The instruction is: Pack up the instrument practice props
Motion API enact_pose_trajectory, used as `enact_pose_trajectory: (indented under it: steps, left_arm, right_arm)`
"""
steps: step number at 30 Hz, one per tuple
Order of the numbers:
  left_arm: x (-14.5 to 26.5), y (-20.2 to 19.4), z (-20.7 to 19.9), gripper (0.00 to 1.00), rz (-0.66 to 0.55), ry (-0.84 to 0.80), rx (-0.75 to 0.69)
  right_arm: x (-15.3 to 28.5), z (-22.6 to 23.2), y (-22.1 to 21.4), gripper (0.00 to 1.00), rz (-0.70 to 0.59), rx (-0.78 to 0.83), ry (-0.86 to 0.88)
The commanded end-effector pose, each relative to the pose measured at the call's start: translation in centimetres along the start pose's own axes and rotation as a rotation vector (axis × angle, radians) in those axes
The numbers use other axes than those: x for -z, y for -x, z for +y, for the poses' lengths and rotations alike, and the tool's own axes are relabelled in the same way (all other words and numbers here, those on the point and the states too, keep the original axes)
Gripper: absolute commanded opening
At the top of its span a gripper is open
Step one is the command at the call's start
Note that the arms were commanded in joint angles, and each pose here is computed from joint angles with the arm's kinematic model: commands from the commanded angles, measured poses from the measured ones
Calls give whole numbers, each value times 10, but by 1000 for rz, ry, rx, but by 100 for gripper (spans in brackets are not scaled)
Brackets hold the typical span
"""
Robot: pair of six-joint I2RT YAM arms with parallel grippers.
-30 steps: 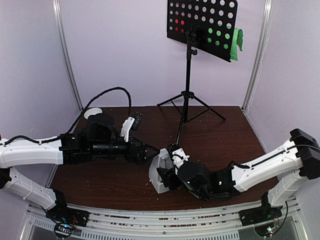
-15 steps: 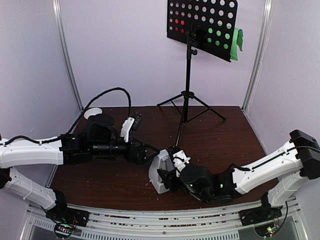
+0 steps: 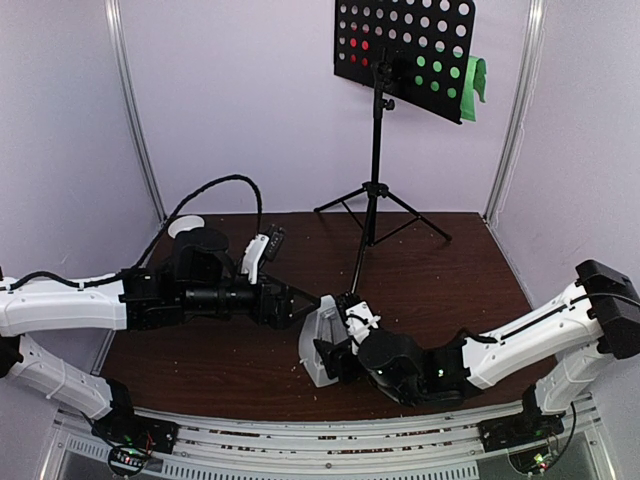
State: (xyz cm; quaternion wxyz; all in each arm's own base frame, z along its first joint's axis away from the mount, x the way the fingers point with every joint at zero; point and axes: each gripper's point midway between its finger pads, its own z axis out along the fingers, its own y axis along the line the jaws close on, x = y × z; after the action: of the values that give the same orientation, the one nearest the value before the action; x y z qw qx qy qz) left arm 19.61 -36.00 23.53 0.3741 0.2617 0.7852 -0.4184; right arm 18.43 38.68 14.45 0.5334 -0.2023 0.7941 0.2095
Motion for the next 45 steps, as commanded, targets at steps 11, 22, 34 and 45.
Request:
enact_pose_trajectory:
  steps: [11,22,34,45]
  left_arm:
    - [-4,10,-4,97,-39,-29,5]
    - [-6,10,-7,97,-36,-50,-11]
    - [-22,2,-14,96,33,-90,-145]
    - [-47,-7,-3,95,123,-49,-293]
  right_arm:
    - [3,-5,5,61,-26,22,-21]
    - [-3,-2,-7,61,3,56,-14]
    - [4,-7,0,92,-13,42,-15]
    - [41,-52,-2,98,-25,-32,-62]
